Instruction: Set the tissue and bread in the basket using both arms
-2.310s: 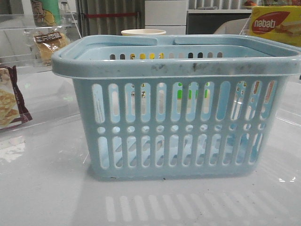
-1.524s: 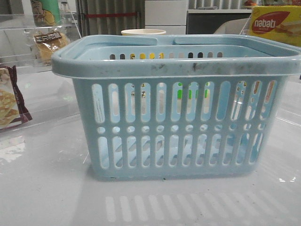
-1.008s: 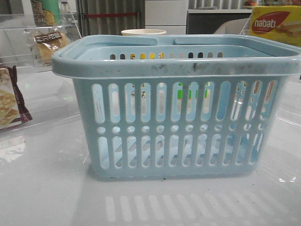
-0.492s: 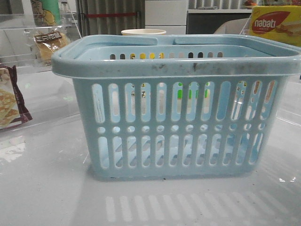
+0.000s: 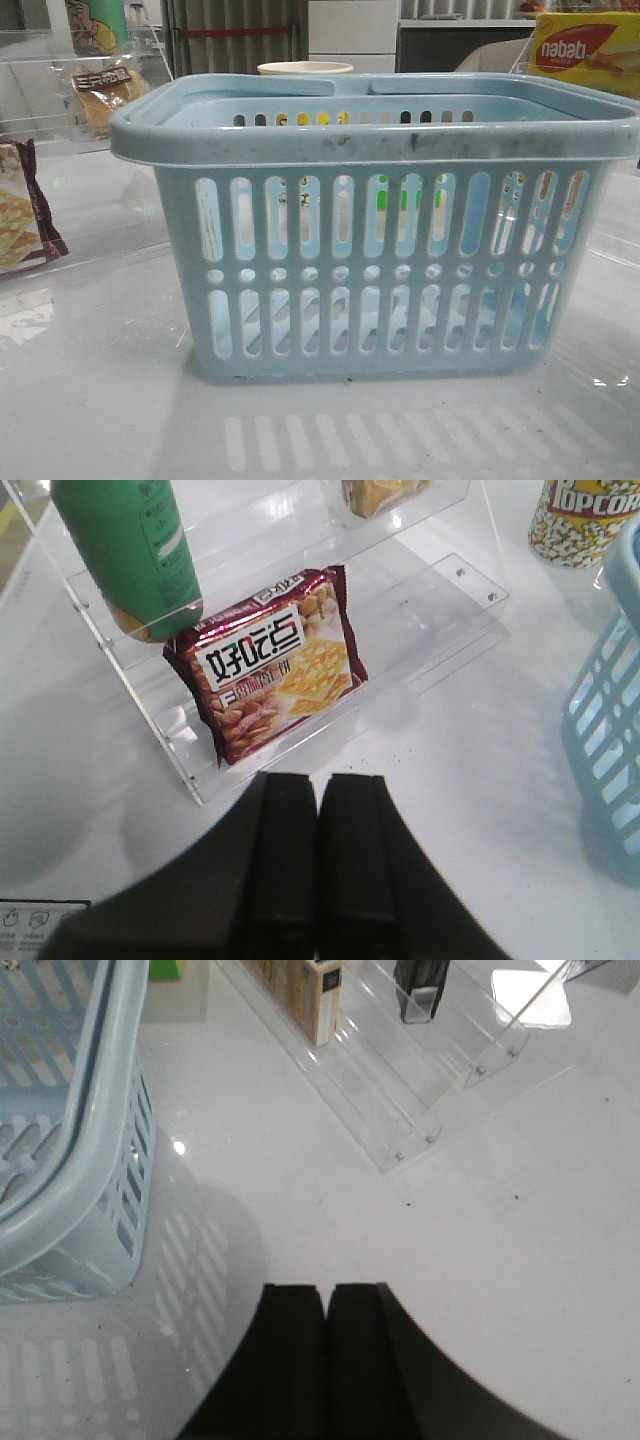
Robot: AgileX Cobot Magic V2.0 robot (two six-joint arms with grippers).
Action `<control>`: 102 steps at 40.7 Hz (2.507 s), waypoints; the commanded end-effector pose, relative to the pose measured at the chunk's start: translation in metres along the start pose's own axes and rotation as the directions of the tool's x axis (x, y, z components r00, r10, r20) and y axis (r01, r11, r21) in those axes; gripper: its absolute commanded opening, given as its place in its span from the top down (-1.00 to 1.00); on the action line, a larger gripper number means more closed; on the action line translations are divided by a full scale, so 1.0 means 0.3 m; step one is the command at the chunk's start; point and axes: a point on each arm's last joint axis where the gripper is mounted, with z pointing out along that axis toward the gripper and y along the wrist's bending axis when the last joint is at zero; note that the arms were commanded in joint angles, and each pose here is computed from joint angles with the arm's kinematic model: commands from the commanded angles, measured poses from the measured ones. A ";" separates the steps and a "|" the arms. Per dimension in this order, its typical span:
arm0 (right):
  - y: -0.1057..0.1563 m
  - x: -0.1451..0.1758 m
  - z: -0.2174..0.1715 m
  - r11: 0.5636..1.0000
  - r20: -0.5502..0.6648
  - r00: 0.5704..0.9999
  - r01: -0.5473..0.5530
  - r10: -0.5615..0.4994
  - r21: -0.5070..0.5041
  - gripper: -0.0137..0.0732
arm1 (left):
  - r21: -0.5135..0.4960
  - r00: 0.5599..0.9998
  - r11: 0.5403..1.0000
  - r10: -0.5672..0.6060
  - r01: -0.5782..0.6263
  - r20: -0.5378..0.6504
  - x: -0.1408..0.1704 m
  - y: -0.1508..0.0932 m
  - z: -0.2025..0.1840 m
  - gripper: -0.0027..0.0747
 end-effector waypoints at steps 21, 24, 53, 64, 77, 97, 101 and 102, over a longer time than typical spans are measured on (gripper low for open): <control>-0.052 -0.151 0.199 0.997 -0.058 0.998 -0.026 0.030 0.071 -0.59 | 0.075 0.990 0.992 0.095 -0.103 0.106 -0.065 -0.053 0.022 -0.34; -0.085 -0.199 0.231 0.993 -0.054 0.997 -0.051 0.057 0.102 -0.59 | 0.121 0.986 0.983 0.126 -0.139 0.110 -0.062 -0.084 0.018 -0.29; -0.223 -0.559 0.708 0.986 -0.035 0.995 -0.088 0.094 0.145 -0.58 | 0.225 0.973 0.950 0.189 -0.215 0.129 -0.054 -0.153 0.005 0.08; -0.234 -0.567 0.800 0.986 -0.029 0.995 -0.089 0.094 0.143 -0.18 | 0.225 0.973 0.950 0.189 -0.215 0.129 -0.054 -0.153 0.005 0.21; -0.192 -0.630 0.705 0.985 -0.030 0.987 -0.153 0.156 0.082 0.19 | 0.225 0.973 0.950 0.189 -0.215 0.129 -0.054 -0.153 0.005 0.42; 0.157 -0.683 0.162 0.979 0.244 0.962 0.158 -0.123 -0.129 0.19 | 0.225 0.973 0.950 0.189 -0.215 0.129 -0.054 -0.153 0.005 0.55; 0.242 -0.626 0.137 0.955 0.256 0.952 0.222 -0.169 -0.196 0.19 | 0.225 0.973 0.950 0.189 -0.215 0.129 -0.054 -0.153 0.005 0.55; 0.265 -0.611 0.138 0.948 0.254 0.950 0.236 -0.180 -0.215 0.19 | 0.225 0.973 0.950 0.189 -0.215 0.129 -0.054 -0.153 0.005 0.55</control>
